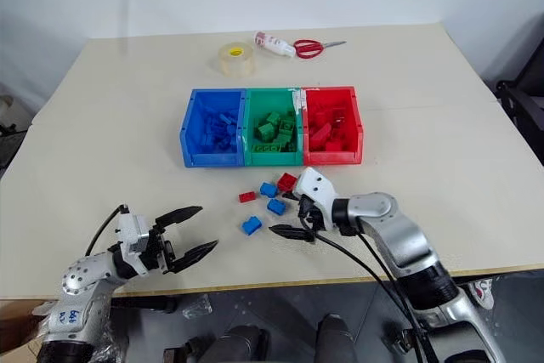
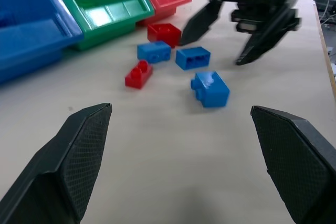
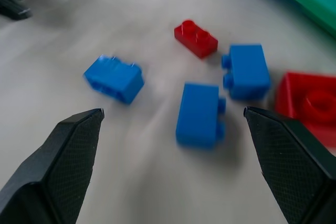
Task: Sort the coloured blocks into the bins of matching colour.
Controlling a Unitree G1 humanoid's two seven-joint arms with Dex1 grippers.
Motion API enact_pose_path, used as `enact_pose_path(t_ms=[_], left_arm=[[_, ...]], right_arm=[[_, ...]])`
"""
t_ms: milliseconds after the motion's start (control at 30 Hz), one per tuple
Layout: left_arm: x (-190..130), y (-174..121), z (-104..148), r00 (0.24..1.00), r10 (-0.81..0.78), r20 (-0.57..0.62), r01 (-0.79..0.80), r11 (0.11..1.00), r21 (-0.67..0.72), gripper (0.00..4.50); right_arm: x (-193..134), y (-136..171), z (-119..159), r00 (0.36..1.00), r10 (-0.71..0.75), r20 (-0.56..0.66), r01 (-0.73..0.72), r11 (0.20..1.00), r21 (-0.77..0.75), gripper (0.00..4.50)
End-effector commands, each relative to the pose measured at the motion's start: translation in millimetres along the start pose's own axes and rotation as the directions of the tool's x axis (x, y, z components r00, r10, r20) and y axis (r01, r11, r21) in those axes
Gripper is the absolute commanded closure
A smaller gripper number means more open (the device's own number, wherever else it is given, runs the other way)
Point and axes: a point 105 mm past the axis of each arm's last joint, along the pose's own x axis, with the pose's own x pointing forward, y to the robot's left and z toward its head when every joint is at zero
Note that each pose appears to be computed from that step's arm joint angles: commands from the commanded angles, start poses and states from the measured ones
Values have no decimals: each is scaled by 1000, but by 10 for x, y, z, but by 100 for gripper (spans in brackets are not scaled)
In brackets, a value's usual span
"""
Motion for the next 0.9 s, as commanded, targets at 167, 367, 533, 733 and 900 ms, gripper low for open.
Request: enact_pose_path(t_ms=[167, 367, 533, 733, 900], left_arm=[[-34, -28, 122, 1000, 23, 20, -24, 998, 50, 0], [-14, -44, 122, 999, 22, 24, -23, 999, 47, 0], [39, -26, 113, 999, 10, 31, -12, 999, 43, 0], [97, -7, 105, 999, -1, 39, 0, 999, 39, 0], [142, 5, 104, 999, -7, 47, 5, 999, 41, 0]], right_arm=[[139, 38, 8, 999, 31, 10, -30, 999, -43, 100], [57, -6, 79, 999, 3, 39, -1, 998, -67, 309], [-35, -21, 171, 998, -8, 57, 13, 996, -84, 356], [-39, -86, 414, 991, -33, 132, 46, 994, -96, 356], [52, -173, 585, 980, -50, 190, 70, 993, -98, 356]])
